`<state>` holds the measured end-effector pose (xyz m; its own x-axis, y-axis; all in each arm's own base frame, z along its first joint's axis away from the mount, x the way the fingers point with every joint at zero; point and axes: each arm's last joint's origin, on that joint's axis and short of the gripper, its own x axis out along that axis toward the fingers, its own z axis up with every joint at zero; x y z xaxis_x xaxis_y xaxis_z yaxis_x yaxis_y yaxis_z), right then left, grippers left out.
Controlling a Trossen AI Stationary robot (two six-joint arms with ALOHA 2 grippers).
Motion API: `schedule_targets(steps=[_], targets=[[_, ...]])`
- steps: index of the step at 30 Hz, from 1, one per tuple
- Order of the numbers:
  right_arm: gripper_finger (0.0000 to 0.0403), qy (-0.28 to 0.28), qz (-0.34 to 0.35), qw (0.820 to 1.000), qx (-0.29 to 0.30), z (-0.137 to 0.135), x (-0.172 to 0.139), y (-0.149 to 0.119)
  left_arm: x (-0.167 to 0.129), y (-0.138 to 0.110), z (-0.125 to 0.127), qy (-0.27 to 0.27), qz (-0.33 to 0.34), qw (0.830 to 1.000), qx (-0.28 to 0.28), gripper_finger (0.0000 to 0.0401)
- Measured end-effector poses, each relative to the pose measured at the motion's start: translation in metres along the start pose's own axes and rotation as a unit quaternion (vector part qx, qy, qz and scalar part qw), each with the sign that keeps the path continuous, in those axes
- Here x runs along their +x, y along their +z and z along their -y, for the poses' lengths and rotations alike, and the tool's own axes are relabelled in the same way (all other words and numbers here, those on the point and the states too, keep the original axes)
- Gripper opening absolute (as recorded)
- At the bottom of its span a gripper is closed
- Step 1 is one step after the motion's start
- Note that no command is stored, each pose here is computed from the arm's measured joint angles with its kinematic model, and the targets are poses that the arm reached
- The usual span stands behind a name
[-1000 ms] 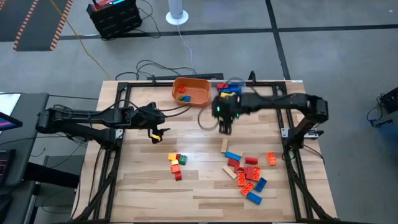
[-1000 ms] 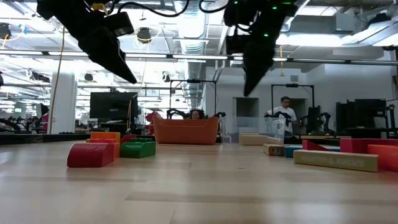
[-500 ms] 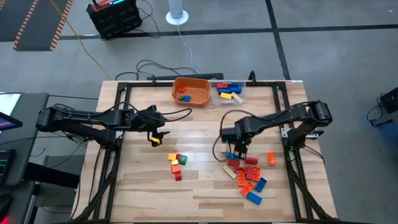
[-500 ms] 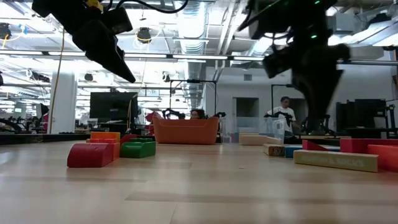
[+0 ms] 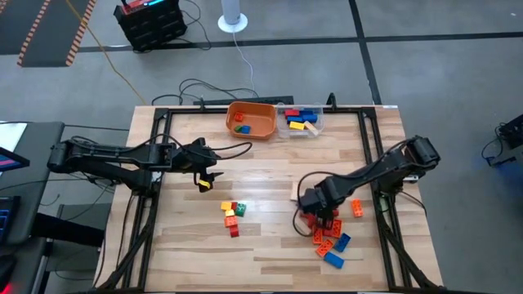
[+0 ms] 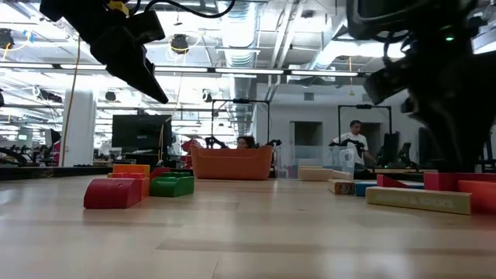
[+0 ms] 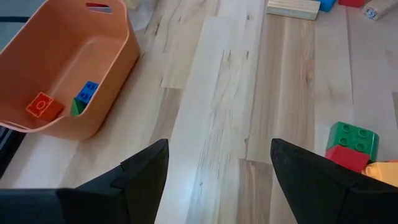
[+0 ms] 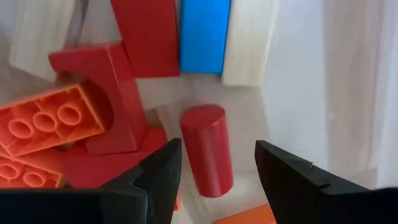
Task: Sort blocks by size
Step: Put the red cylinder block into the transparent bin
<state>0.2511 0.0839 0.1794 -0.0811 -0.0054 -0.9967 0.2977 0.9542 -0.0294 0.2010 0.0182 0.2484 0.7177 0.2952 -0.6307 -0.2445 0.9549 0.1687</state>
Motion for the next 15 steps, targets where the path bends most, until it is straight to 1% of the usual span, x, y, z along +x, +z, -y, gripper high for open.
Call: schedule_targets(steps=[3,9,15], targets=[[0.0235,0.009,0.011,1.000,0.007,-0.002,0.005,-0.008,0.000,0.000,0.000,0.000,0.000,1.000,0.000,0.0274],[0.0235,0.023,0.026,0.999,0.025,0.007,0.021,-0.023,0.000,0.000,0.000,0.001,0.002,1.000,0.004,0.0274],[0.0232,0.026,0.030,0.999,0.025,0.017,0.039,-0.026,0.000,0.001,0.000,0.007,0.003,1.000,0.006,0.0274]])
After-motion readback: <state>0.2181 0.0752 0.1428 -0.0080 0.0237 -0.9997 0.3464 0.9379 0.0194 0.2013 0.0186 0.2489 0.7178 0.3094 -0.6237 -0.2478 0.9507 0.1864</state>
